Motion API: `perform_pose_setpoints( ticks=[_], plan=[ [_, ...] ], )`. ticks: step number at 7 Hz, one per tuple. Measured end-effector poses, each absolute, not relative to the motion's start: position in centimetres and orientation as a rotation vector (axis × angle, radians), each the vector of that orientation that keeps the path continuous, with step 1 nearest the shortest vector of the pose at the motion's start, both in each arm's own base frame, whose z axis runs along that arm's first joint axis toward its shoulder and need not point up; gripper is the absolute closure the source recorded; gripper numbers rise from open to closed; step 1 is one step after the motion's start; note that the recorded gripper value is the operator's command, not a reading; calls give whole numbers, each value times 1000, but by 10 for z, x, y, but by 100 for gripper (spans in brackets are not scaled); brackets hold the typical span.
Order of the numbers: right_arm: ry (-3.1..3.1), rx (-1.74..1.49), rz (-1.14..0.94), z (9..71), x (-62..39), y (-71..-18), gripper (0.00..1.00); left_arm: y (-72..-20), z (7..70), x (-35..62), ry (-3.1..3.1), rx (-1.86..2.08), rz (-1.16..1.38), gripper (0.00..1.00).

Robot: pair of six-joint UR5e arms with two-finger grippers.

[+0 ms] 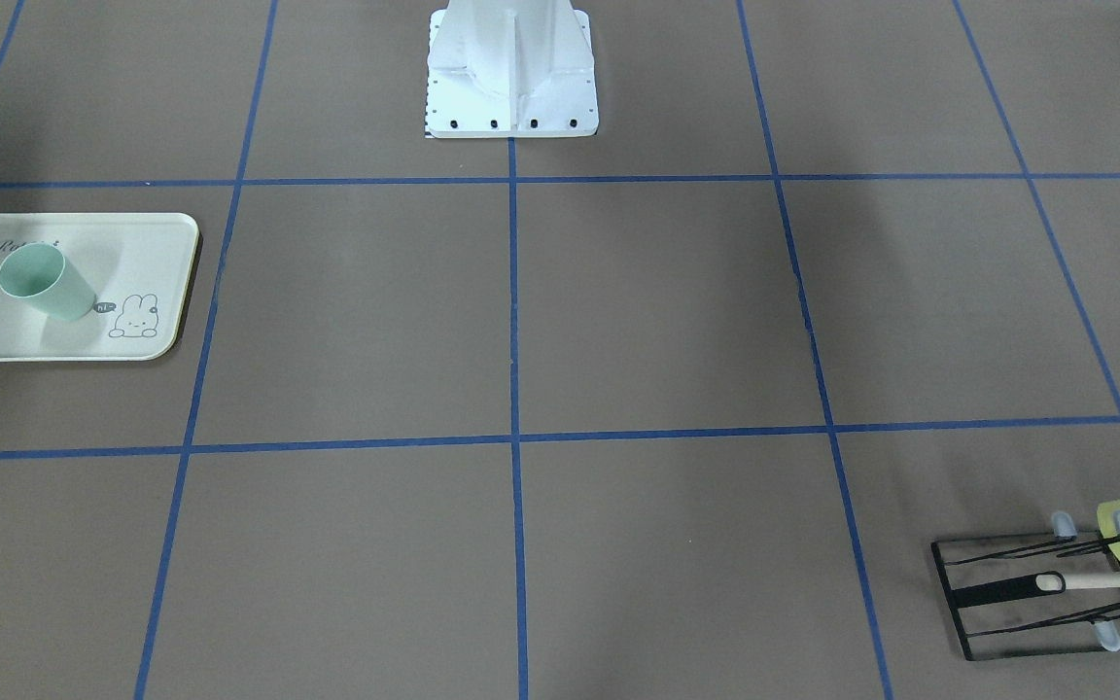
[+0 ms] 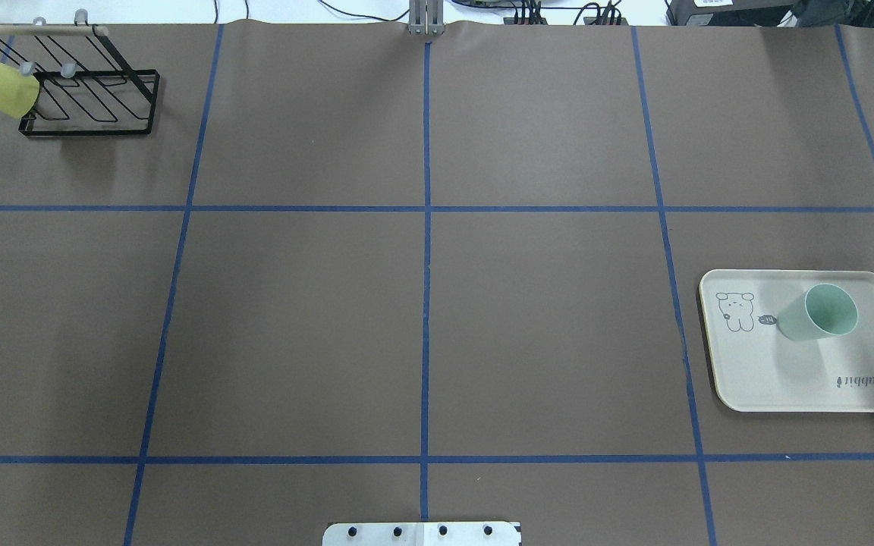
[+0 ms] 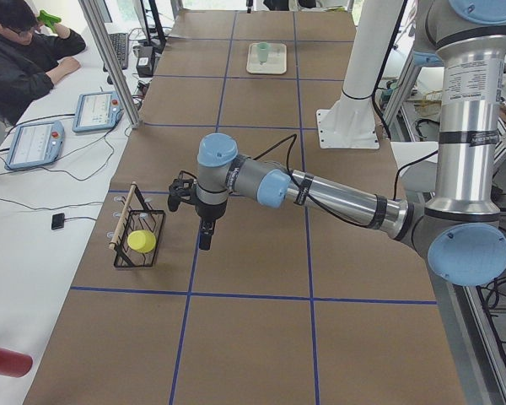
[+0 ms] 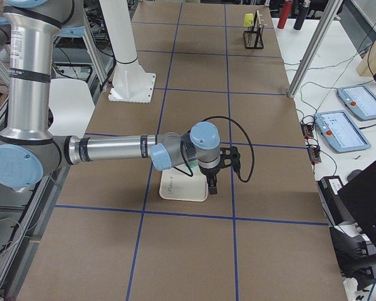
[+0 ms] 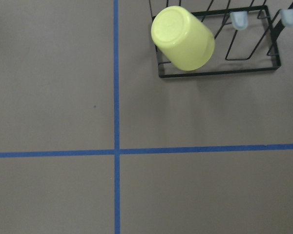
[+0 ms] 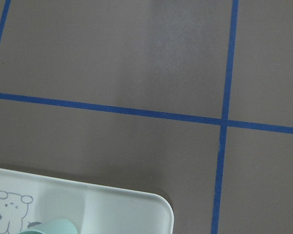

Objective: Left arm grabs green cup and hands to right arm on tray

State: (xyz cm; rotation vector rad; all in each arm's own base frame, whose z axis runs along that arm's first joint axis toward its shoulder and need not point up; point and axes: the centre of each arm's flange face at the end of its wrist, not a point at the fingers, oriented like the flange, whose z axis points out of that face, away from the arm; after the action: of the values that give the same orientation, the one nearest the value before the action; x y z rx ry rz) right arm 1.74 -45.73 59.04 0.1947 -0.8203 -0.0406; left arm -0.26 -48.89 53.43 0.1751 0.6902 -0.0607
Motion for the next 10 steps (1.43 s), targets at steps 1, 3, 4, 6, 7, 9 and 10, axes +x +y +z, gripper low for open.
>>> perform_pose_setpoints(
  ticks=[1,3,4,6,7,9,10],
  plan=[
    [-826,177,-50,600,30,-460,0,-481,549,-7,680,162,-18,0],
    [-882,107,-24,595,64,-479,0,-465,576,-29,660,129,77,0],
    [-896,72,-3,584,74,-487,0,-456,587,-37,683,97,72,0],
    [-897,11,14,572,74,-491,0,-433,606,-47,774,52,63,0],
    [-888,-2,16,574,74,-490,0,-425,619,-57,788,48,80,0],
    [-869,-14,17,599,74,-479,0,-416,643,-69,794,24,68,0],
    [-857,-12,12,615,74,-470,0,-414,649,-72,793,19,59,0]
  ],
)
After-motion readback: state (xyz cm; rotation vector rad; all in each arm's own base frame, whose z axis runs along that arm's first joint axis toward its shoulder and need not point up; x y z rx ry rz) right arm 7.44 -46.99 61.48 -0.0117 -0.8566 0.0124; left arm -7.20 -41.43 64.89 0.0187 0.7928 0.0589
